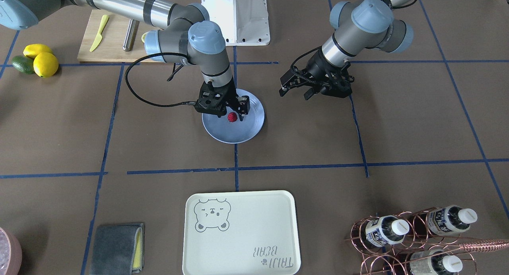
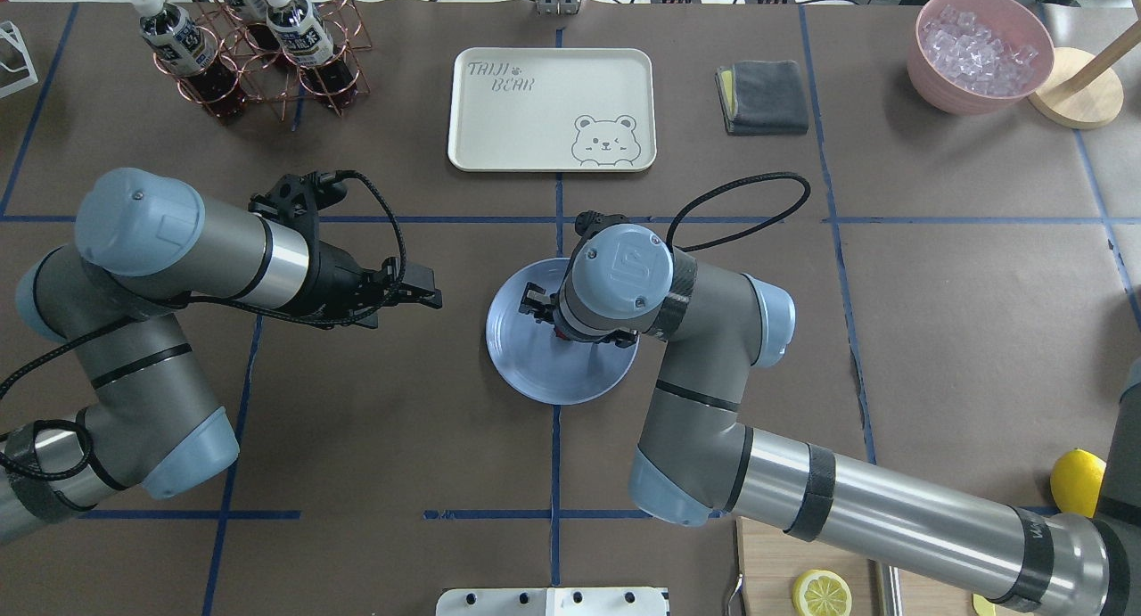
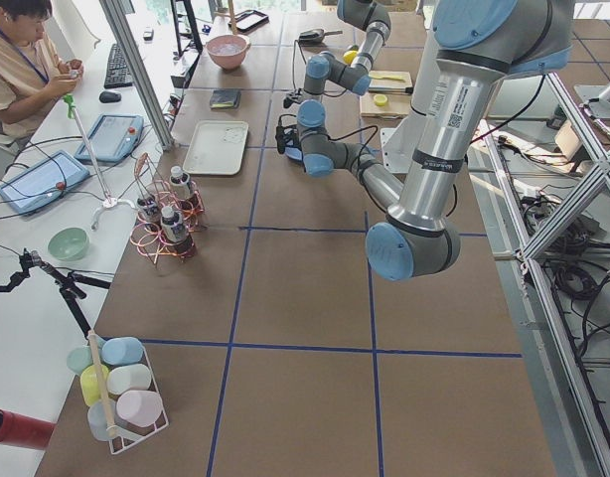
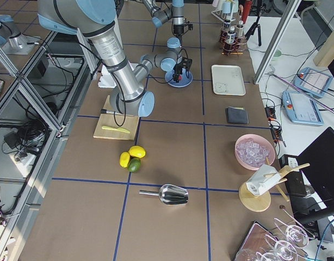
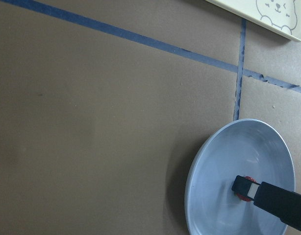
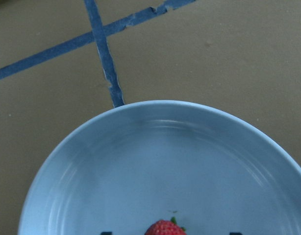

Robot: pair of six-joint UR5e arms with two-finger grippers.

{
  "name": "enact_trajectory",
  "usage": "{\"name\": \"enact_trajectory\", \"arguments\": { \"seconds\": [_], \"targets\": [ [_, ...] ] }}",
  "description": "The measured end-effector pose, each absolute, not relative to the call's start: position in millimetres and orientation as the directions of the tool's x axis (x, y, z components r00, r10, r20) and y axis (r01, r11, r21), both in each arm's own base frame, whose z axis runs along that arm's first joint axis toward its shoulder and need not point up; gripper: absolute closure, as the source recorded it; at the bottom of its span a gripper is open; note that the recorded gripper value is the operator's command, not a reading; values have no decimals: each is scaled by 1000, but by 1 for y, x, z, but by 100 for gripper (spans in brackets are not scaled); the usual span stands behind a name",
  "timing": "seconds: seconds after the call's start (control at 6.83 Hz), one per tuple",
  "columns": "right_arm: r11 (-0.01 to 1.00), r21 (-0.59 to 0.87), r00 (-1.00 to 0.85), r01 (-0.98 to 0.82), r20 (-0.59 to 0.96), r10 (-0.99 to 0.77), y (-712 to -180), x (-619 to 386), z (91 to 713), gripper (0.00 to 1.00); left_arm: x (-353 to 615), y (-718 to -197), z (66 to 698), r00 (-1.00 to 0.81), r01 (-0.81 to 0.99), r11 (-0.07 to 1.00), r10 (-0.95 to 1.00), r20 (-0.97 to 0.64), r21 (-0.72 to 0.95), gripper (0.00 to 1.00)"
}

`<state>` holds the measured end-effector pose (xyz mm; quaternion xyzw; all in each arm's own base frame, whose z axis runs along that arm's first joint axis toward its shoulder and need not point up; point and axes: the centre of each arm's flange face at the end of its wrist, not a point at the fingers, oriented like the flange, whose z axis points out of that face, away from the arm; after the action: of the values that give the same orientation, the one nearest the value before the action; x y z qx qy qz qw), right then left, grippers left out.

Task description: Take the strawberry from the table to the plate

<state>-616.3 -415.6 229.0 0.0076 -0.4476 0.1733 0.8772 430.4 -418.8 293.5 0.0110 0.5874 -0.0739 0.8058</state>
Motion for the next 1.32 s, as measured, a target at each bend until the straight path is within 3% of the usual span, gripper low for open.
{"name": "enact_trajectory", "arguments": {
  "seconds": [0.44,0.73,1.32],
  "targets": [
    [941,-146,531,-304,794,295,-405,-572,208,0,425,-416,304,311,134,988,-113,-944,-74,0],
    [955,-169,517,-242,811,274,-404,-473,220,0,410,-414,328,346,130,991,-84,-935,-41,0],
    [998,-25,601,-62,797,57,-445,-225,374,0,279,-432,438,535,70,959,196,-822,275,0]
  ]
}}
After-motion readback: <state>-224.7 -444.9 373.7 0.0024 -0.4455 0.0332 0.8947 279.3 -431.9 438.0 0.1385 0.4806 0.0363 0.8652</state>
